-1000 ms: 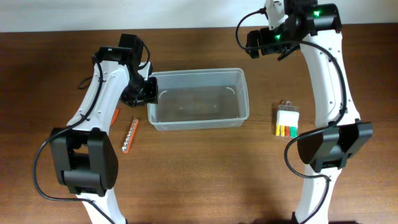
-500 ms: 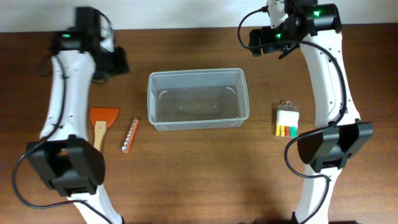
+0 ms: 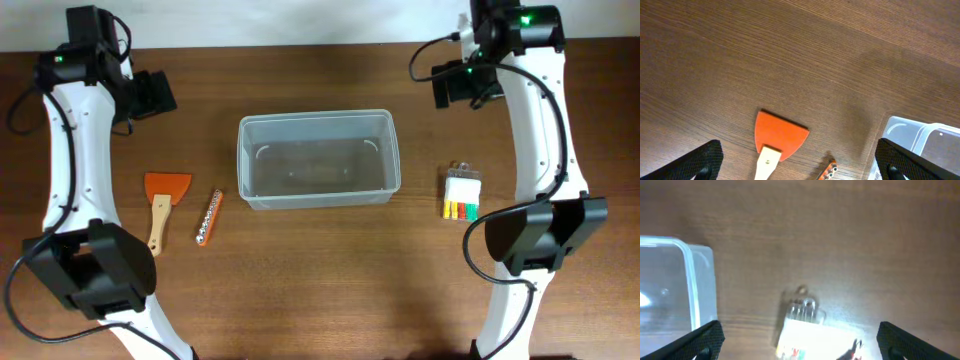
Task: Pack container
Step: 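Release the box and raise the left gripper back to rest, then lower the right gripper onto the marker package and grasp it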
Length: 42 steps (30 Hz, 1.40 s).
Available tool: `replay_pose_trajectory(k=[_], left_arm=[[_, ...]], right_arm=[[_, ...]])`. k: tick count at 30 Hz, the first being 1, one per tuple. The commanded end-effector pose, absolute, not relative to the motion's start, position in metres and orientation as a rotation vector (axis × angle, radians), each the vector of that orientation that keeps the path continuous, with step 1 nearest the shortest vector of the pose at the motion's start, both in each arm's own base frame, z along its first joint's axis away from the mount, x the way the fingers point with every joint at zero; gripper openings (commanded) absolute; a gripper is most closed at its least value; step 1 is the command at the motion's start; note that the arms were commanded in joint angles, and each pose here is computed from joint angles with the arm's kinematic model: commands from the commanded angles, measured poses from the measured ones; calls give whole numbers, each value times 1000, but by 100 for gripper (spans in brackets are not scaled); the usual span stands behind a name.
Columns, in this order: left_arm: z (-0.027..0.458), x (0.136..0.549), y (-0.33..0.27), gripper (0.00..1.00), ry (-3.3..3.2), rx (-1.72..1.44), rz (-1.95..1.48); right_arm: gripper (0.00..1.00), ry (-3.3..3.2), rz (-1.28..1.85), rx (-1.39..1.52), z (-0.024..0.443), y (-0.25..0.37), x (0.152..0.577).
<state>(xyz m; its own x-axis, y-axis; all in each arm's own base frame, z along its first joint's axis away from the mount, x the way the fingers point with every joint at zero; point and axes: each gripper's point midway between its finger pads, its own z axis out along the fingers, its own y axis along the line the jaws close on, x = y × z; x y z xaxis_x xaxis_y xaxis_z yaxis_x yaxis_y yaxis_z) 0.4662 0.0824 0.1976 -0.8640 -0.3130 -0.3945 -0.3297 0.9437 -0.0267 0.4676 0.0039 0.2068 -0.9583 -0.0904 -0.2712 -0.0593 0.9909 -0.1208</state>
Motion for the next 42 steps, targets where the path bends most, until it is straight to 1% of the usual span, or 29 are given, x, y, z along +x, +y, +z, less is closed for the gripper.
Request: replay_pose_trajectory(k=[1, 5, 13, 17, 21, 23, 25, 27, 30, 33, 38, 42], left_arm=[[203, 466, 86, 99, 2685, -460, 81], [203, 466, 86, 99, 2684, -460, 80], [203, 466, 86, 99, 2685, -460, 81], [203, 466, 86, 99, 2685, -460, 81], [203, 466, 86, 99, 2685, -460, 81], [203, 466, 86, 99, 2685, -460, 81], [203, 466, 86, 99, 2685, -460, 81], [203, 466, 86, 99, 2685, -460, 81], [203, 466, 86, 99, 2685, -460, 81], [203, 466, 86, 99, 2685, -460, 81], [203, 466, 86, 99, 2685, -460, 81], [203, 466, 86, 99, 2685, -460, 81]], right_arm=[[99, 2838, -232, 6, 232, -7, 450], [99, 2885, -233, 86, 232, -9, 434], [99, 2882, -261, 134, 235, -12, 430], [99, 2838, -279, 165, 264, -16, 410], [99, 2729, -239, 175, 307, -16, 390], [99, 2668, -224, 180, 331, -16, 374], [99, 2638, -217, 183, 343, -17, 359], [99, 2639, -226, 189, 346, -20, 340], [99, 2663, -261, 225, 335, -28, 329], [99, 2692, -265, 244, 308, -32, 332], [99, 2750, -283, 217, 230, -32, 358], [99, 2722, -277, 255, 194, -41, 374]])
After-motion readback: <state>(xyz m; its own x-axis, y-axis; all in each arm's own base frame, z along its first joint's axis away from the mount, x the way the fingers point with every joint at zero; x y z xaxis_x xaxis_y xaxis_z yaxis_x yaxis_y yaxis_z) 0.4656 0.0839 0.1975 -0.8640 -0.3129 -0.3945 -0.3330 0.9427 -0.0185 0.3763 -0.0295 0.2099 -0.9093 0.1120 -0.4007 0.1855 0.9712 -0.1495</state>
